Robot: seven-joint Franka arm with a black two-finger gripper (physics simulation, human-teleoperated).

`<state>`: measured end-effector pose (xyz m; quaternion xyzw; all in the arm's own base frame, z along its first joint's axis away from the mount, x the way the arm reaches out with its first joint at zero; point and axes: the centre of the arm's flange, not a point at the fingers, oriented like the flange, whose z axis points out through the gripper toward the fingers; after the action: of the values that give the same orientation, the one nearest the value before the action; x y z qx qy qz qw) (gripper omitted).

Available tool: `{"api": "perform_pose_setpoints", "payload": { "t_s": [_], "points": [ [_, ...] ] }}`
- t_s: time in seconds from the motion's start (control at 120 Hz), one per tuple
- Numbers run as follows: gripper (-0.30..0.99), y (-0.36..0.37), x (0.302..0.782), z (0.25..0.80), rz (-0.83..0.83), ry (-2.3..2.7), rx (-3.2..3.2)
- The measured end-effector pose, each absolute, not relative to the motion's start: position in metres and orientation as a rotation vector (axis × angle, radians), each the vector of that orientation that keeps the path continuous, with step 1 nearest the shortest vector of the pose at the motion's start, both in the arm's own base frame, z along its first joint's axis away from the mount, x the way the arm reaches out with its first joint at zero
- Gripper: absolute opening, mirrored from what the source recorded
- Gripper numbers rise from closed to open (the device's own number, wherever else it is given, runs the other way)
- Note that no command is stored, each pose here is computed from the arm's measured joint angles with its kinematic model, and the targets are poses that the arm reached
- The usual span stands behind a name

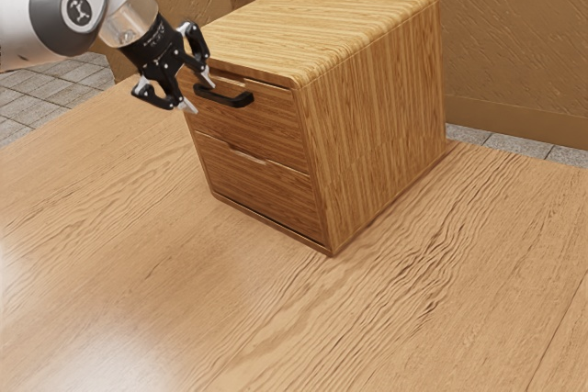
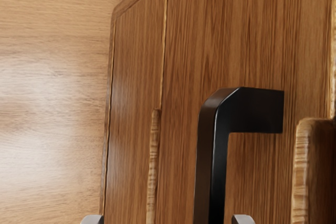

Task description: Pull the drawer handle with one arm to open the drawer

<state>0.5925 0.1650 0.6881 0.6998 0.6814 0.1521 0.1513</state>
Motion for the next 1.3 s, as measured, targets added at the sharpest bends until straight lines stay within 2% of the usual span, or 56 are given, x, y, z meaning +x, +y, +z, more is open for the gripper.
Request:
{"api": "perform_pose_setpoints", "payload": {
  "t_s": [0.217,0.7,1.3],
  "points": [
    [0.26,0.166,0.603,0.682,0.469,1.914,2.010],
    [0.06,0.164,0.609,0.669,0.449,1.870,2.021],
    [0.02,0.160,0.578,0.658,0.390,1.871,2.044]
  ]
}}
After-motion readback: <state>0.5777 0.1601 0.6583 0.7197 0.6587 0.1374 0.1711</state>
